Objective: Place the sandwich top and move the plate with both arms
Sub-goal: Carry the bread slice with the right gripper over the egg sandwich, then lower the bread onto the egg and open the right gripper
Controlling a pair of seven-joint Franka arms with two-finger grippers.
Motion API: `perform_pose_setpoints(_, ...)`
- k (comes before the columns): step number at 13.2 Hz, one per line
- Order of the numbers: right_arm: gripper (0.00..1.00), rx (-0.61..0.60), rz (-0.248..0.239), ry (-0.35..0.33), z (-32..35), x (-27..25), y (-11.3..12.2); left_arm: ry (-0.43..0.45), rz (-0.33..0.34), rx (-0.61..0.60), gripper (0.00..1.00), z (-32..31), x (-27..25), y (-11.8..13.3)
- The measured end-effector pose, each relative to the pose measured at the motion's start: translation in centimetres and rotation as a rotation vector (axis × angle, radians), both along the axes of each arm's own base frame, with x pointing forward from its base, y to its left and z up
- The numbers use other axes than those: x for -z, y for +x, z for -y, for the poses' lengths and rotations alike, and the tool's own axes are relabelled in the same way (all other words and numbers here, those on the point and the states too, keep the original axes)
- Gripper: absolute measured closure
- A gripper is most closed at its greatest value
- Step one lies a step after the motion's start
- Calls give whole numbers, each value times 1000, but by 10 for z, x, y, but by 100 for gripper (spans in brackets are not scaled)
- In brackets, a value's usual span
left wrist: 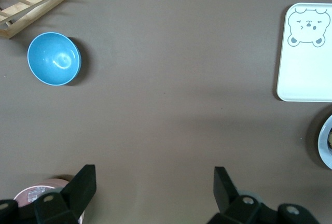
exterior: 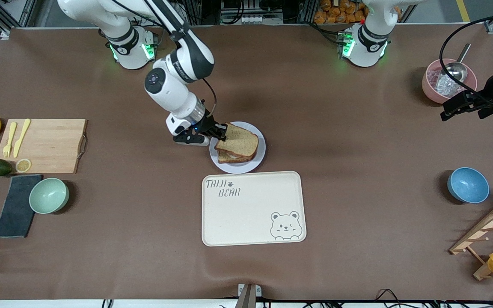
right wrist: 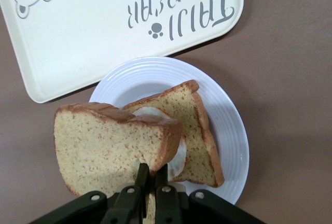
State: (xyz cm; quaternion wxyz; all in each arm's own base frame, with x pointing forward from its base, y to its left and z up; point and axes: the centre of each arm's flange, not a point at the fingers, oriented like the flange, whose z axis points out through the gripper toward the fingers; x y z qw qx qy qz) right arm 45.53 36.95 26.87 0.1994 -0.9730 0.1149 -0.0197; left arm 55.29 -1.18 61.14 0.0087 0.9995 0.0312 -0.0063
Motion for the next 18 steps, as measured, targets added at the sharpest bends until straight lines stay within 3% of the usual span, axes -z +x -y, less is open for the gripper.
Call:
perform_pose_setpoints(15,92,11,-21,-30,7,24,-1,-1,-25,-13,0,-10,12,1)
perform_pose_setpoints(18,66,20,-25,-30,7,25,-1,-1,-27,-12,0,-10,14,2)
